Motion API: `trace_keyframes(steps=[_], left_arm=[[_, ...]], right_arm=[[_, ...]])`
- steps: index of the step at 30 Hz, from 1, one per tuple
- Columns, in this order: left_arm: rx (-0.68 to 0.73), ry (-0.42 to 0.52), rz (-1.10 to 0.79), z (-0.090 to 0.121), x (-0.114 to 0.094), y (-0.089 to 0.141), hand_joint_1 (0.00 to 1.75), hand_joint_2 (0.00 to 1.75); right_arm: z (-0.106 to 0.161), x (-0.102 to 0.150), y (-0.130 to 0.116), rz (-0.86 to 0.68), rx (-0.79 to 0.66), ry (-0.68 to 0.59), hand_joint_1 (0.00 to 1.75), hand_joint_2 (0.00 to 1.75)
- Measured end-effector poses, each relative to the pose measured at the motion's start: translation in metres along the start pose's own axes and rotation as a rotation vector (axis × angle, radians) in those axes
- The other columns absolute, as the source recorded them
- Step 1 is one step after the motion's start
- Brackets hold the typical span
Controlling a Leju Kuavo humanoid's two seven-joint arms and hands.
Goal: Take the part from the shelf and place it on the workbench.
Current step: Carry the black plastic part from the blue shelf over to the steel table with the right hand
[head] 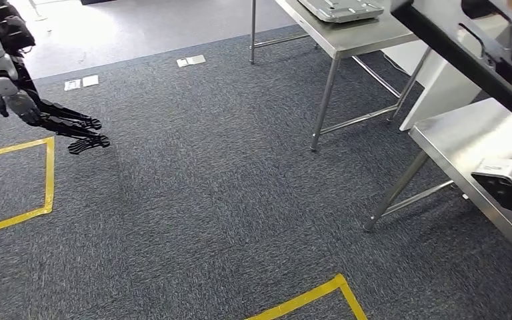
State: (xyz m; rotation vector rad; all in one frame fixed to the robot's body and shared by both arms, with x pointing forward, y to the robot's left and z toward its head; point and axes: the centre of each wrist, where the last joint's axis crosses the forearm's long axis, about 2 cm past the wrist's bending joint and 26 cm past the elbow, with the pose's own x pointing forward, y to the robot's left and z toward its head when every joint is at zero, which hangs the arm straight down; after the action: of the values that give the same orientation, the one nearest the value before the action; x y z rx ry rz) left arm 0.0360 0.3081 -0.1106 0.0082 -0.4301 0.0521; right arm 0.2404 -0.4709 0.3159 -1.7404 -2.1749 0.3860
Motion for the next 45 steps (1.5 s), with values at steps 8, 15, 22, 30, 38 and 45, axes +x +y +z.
trace_keyframes(steps=[8, 15, 22, 30, 38, 45], left_arm=[[0.014, -0.1, 0.112, -0.008, 0.025, -0.004, 0.0, 1.75], [-0.004, -0.158, 0.145, -0.009, 0.025, -0.009, 0.0, 1.75], [0.002, -0.193, 0.164, -0.008, 0.024, -0.007, 0.0, 1.75], [0.011, -0.212, 0.181, -0.009, 0.025, -0.005, 0.0, 1.75], [0.037, -0.16, 0.26, -0.008, 0.023, -0.002, 0.0, 1.75], [0.042, -0.157, 0.278, -0.008, 0.022, -0.001, 0.0, 1.75]], right_arm=[[-0.021, 0.041, 0.084, -0.016, 0.053, 0.002, 1.75, 1.75], [-0.018, 0.048, 0.097, -0.043, 0.085, 0.029, 1.75, 1.75], [-0.02, 0.043, 0.106, -0.013, 0.118, 0.062, 1.75, 1.75], [-0.018, 0.033, 0.111, 0.011, 0.139, 0.09, 1.75, 1.75], [-0.02, 0.028, 0.122, 0.006, 0.154, 0.116, 1.75, 1.75], [-0.017, 0.027, 0.135, 0.011, 0.15, 0.137, 1.75, 1.75]])
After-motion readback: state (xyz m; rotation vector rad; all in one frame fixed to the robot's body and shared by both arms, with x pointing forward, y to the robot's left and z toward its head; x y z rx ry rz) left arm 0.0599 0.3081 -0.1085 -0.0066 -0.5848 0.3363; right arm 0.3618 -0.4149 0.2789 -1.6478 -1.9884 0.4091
